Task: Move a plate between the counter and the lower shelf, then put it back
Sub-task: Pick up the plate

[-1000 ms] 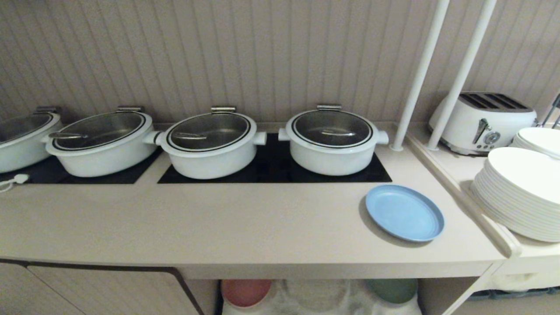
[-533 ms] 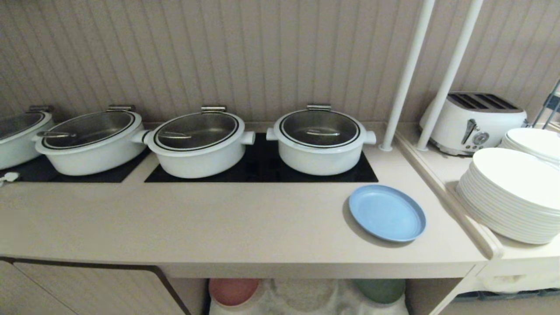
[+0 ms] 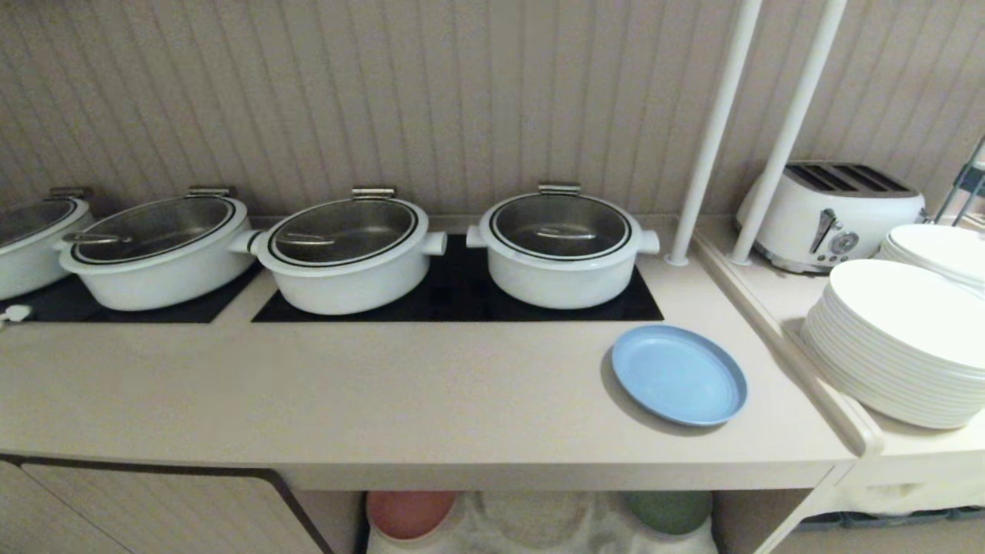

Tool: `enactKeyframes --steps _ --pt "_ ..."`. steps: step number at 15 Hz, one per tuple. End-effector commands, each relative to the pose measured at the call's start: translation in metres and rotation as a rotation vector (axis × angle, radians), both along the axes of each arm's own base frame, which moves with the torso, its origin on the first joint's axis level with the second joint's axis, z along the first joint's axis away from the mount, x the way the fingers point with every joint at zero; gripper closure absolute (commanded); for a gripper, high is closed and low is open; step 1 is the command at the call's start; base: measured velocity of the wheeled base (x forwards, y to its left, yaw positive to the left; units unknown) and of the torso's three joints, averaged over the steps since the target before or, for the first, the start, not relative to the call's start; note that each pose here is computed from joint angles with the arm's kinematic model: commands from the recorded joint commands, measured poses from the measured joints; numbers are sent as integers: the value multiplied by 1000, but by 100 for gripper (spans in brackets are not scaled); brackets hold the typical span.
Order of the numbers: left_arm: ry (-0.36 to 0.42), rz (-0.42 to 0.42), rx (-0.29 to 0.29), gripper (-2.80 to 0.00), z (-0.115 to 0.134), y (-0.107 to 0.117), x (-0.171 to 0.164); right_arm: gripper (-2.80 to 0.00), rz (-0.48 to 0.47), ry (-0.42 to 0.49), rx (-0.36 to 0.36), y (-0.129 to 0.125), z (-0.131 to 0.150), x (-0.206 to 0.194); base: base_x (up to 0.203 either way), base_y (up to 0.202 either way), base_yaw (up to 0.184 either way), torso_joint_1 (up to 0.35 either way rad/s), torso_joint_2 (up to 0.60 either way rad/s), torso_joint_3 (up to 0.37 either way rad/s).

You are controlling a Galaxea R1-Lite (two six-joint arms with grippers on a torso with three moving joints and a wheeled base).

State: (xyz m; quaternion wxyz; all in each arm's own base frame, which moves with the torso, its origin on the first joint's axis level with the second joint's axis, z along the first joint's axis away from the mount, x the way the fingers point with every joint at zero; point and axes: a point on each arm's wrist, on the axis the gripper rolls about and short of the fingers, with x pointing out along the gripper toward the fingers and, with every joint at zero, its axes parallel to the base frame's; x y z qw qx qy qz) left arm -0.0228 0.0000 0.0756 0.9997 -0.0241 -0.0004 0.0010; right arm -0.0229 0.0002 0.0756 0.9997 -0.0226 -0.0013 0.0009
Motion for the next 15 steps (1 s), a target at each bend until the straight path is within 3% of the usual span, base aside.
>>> enactKeyframes --steps 1,3,7,11,15 --pt "-1 1 -1 0 0 0 0 0 7 -15 -12 0 4 -1 0 0 0 0 0 0" --pt "-1 1 -1 0 0 0 0 0 46 -43 -17 1 22 -6 0 0 0 0 0 0" --pt "-1 1 -1 0 0 0 0 0 71 31 -19 1 61 -1 0 0 0 0 0 0" --pt "-1 1 -1 0 0 0 0 0 102 176 -9 2 100 33 0 0 0 0 0 0" --pt "-1 1 -1 0 0 0 0 0 125 321 9 4 144 93 0 0 0 0 0 0"
